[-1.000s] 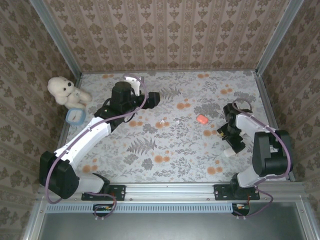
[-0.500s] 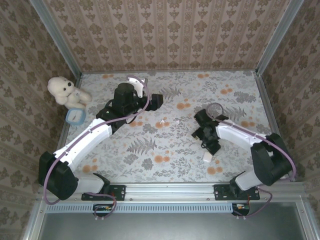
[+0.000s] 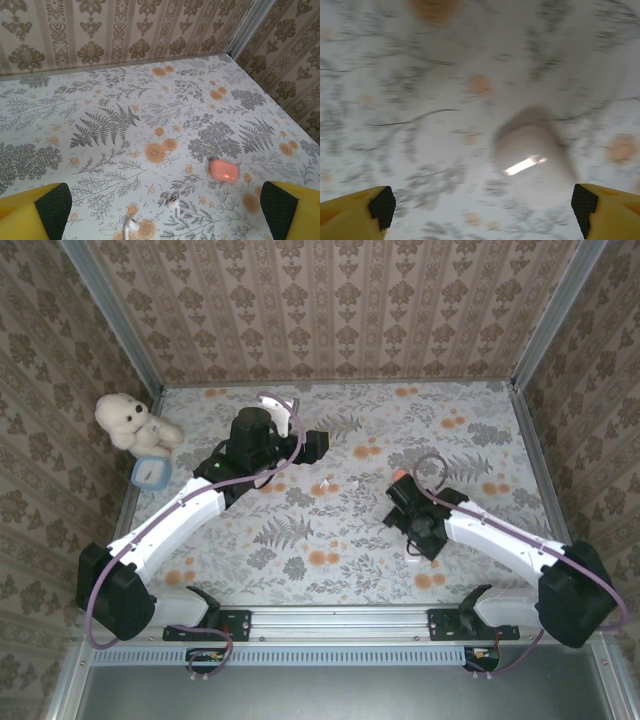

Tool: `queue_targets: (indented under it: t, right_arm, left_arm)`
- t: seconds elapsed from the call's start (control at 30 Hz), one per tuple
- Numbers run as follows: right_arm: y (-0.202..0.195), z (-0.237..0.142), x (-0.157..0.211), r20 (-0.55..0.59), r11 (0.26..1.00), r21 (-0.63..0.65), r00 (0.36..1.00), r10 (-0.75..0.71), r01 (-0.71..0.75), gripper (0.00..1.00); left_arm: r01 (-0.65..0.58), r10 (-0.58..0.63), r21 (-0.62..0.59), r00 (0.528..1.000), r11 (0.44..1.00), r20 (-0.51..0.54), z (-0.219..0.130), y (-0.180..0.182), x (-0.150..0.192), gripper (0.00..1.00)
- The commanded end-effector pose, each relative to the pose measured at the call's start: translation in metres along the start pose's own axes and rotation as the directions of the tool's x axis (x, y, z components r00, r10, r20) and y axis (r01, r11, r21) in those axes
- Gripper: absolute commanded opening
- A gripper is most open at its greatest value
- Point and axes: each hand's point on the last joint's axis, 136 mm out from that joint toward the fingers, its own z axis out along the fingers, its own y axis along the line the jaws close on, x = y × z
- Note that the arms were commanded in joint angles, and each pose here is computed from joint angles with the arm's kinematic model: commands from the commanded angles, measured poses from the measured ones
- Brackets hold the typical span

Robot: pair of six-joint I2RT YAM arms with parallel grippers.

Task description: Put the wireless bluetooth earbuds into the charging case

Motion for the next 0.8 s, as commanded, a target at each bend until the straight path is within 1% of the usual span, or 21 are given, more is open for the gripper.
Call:
queue_targets:
  t: [0.0, 0.1, 0.23, 0.4, 0.6, 0.67, 0.77]
  right_arm:
    - [-0.034, 0.006, -0.004, 0.046, 0.996, 0.068, 0.997, 0.061, -0.064, 0.94]
    - [-0.039, 0.020, -0.002, 0.016, 0.994, 0.058, 0.996, 0.090, -0.091, 0.94]
    - [-0.012, 0.034, 0.002, -0.046, 0.999, 0.004, 0.998, 0.043, -0.043, 0.94]
    - [0.052, 0.044, 0.006, -0.118, 0.990, -0.104, 0.987, -0.109, 0.097, 0.93]
    - [0.149, 0.034, 0.019, -0.149, 0.933, -0.273, 0.948, -0.280, 0.233, 0.91]
    - [0.182, 0.024, 0.027, -0.140, 0.900, -0.337, 0.931, -0.337, 0.275, 0.91]
    - [0.203, 0.009, 0.023, -0.062, 0.871, -0.332, 0.913, -0.403, 0.362, 0.91]
  left_arm:
    - [-0.029, 0.029, 0.001, 1.000, 1.000, 0.004, -0.006, -0.005, -0.006, 1.00]
    - [-0.031, 0.031, 0.003, 1.000, 1.000, 0.002, -0.006, -0.006, -0.007, 1.00]
    - [-0.033, 0.033, 0.003, 0.999, 0.999, -0.001, -0.006, -0.006, -0.007, 1.00]
    - [-0.032, 0.032, 0.000, 0.999, 0.999, 0.005, -0.008, -0.006, -0.008, 1.00]
    - [-0.042, 0.042, -0.011, 0.999, 0.999, 0.009, -0.014, -0.006, -0.009, 1.00]
    - [-0.045, 0.045, -0.014, 0.999, 0.999, 0.010, -0.015, -0.006, -0.009, 1.00]
    - [-0.050, 0.050, -0.019, 0.999, 0.999, 0.012, -0.018, -0.006, -0.010, 1.00]
